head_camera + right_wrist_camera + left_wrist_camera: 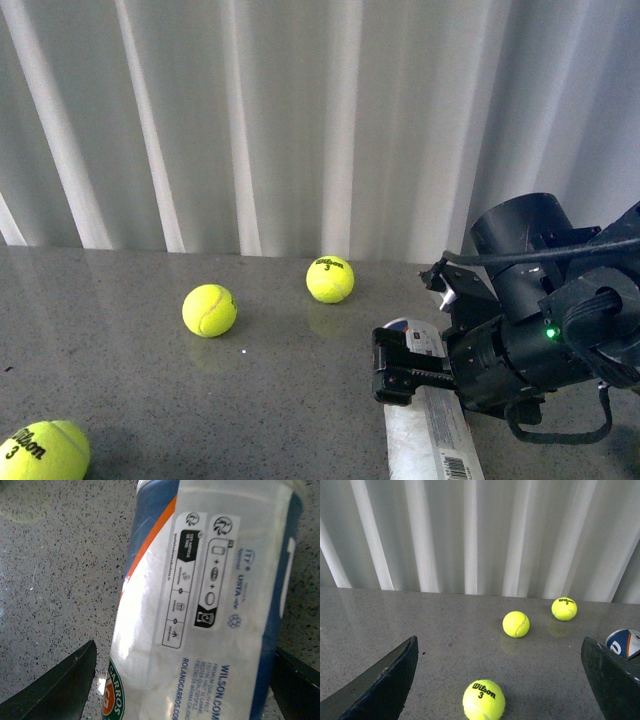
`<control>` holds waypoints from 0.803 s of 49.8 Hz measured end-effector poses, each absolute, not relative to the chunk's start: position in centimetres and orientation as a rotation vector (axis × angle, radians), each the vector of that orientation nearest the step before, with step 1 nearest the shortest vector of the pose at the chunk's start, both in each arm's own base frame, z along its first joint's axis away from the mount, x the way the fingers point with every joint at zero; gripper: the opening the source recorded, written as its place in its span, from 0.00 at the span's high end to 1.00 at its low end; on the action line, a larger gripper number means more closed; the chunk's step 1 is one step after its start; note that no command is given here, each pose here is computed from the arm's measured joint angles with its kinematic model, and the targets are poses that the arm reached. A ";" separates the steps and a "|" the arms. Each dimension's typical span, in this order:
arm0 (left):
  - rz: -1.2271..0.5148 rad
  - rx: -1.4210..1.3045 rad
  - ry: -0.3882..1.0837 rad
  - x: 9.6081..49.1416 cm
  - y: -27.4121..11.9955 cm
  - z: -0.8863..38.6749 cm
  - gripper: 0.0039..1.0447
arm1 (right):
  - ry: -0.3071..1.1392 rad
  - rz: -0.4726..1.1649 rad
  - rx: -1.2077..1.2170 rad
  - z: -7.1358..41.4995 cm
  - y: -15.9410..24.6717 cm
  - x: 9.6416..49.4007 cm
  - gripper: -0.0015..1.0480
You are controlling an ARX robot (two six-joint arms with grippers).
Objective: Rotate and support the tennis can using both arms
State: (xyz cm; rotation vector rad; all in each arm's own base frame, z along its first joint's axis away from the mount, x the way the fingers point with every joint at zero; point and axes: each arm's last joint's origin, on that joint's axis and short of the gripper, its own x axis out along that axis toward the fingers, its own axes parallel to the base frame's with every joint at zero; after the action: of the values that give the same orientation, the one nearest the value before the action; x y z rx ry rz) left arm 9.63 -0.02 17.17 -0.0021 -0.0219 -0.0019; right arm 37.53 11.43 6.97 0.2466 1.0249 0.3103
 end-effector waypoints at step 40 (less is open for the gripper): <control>-0.002 -0.002 -0.022 9.6 0.0 17.2 0.06 | 0.931 0.390 0.075 9.2 11.9 36.1 0.80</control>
State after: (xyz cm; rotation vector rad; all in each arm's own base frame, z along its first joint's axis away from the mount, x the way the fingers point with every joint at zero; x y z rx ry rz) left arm 9.63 -0.02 17.17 -0.0021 -0.0219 -0.0019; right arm 36.09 11.87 9.21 0.0754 0.9312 0.3898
